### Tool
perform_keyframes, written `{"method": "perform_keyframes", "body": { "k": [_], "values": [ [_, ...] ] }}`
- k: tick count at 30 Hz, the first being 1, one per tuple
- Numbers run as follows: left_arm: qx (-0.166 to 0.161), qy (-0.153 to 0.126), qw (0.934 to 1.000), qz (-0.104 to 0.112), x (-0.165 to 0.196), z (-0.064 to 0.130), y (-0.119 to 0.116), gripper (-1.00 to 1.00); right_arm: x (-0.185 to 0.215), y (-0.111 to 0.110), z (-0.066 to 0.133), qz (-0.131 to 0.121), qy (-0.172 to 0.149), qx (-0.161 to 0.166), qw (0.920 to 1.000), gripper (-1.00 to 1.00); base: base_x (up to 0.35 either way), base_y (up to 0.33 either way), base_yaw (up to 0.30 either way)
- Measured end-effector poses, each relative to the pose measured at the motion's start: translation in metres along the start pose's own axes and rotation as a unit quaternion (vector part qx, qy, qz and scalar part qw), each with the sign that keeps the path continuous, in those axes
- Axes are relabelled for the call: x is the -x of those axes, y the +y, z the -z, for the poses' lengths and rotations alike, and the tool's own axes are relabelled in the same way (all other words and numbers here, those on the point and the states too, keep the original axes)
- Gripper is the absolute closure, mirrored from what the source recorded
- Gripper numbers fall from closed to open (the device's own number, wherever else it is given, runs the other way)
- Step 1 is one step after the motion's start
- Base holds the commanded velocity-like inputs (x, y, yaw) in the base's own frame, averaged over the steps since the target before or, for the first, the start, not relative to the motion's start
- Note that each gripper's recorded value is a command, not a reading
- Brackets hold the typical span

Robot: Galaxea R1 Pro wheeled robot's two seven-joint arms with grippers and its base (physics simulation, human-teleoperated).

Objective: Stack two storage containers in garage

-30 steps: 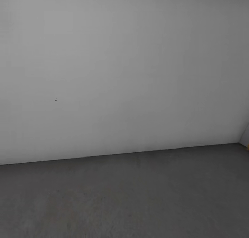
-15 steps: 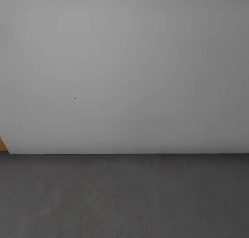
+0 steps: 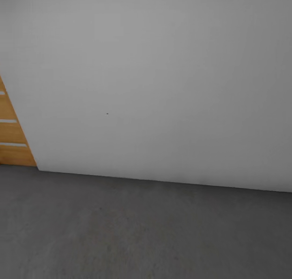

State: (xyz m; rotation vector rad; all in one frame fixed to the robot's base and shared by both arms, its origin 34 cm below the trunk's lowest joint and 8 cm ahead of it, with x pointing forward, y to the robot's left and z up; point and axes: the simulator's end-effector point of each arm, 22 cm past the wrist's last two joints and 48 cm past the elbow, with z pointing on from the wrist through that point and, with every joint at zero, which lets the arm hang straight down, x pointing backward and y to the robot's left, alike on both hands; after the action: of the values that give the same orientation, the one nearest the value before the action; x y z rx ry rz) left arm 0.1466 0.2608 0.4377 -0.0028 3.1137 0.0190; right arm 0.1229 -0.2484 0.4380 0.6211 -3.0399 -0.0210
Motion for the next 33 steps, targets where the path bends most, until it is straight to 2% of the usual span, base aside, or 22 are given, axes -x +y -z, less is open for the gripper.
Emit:
{"method": "perform_keyframes", "body": {
  "k": [33],
  "values": [
    [0.000, 0.000, 1.0000, 0.001, 0.0000, 0.0000, 0.0000, -1.00, 0.0000, -0.0001, 0.0000, 0.000, 0.000, 0.000, 1.0000, -1.00, 0.000, 0.000, 0.275]
  ]
}}
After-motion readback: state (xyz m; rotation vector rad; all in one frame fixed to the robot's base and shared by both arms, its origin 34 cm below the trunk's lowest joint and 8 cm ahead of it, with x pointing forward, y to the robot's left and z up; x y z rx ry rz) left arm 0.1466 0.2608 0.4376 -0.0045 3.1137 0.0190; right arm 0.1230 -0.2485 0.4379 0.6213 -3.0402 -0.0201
